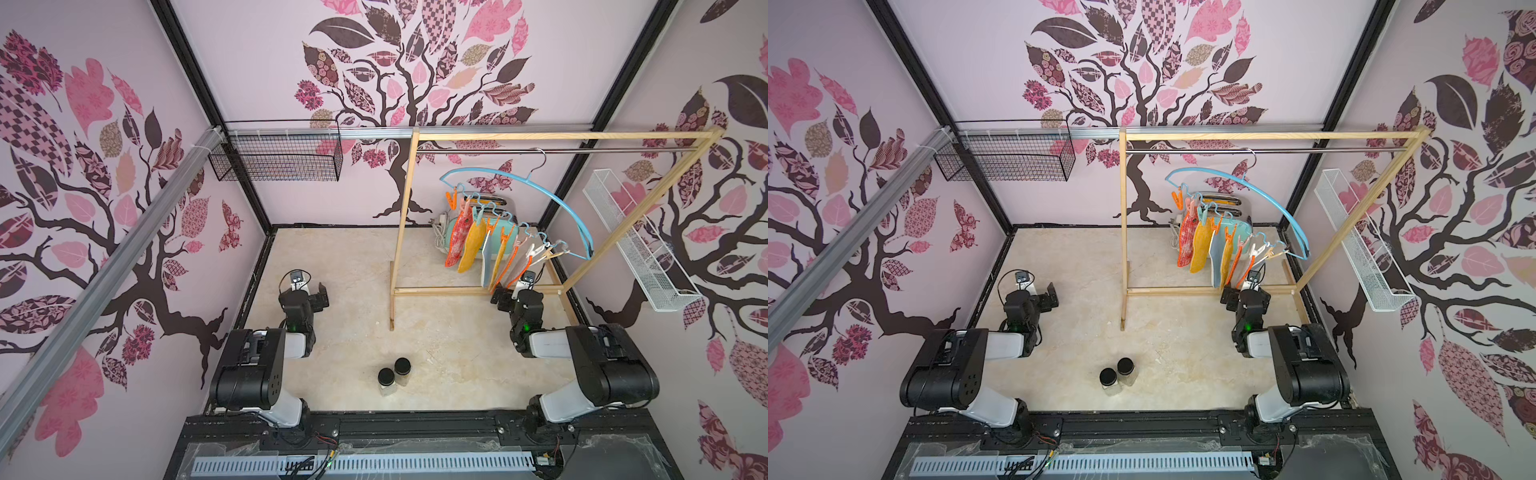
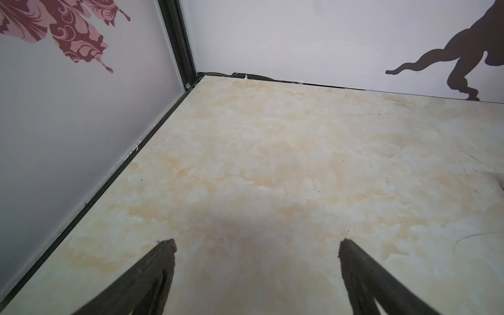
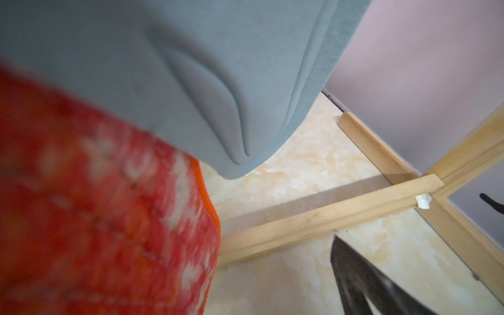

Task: Take the shoe insoles off the hanger
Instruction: Move the clothesline to the center of the board.

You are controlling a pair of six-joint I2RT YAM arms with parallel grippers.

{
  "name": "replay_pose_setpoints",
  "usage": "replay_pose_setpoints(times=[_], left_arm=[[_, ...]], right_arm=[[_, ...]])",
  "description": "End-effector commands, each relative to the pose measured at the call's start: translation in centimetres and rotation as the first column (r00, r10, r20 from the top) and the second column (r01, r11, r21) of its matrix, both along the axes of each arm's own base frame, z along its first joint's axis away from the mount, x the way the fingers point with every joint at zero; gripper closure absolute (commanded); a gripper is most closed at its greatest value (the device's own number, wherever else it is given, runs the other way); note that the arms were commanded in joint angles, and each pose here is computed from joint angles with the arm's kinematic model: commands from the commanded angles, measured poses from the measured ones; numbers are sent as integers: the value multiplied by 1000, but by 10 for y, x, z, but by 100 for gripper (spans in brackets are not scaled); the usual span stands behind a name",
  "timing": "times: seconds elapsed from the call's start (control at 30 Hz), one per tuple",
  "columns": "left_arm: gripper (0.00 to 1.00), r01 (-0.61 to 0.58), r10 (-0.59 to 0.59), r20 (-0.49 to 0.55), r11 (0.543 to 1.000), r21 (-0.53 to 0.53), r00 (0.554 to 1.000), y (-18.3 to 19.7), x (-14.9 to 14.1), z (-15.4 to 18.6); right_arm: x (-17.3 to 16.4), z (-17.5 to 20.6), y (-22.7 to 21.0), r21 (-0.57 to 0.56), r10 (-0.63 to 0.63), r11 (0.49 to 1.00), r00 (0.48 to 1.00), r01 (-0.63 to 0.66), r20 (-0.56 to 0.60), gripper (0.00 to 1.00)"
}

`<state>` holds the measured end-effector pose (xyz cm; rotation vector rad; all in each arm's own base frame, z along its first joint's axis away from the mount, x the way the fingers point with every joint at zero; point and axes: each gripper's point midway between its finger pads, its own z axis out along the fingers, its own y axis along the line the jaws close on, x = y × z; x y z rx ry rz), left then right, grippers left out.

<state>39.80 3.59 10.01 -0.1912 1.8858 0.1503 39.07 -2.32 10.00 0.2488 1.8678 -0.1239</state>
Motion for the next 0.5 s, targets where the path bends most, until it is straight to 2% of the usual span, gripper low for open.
replay_pose_setpoints(times=[0.0,0.47], left_arm=[[2,22,-22,15,1000,-2,1000,-3,2,3],[2,22,-22,14,1000,-2,1000,-3,1,3]], right_arm=[[11,10,2,-9,0,1000,1000,0,30,1],[11,9,2,-8,1,1000,1000,-1,29,1]])
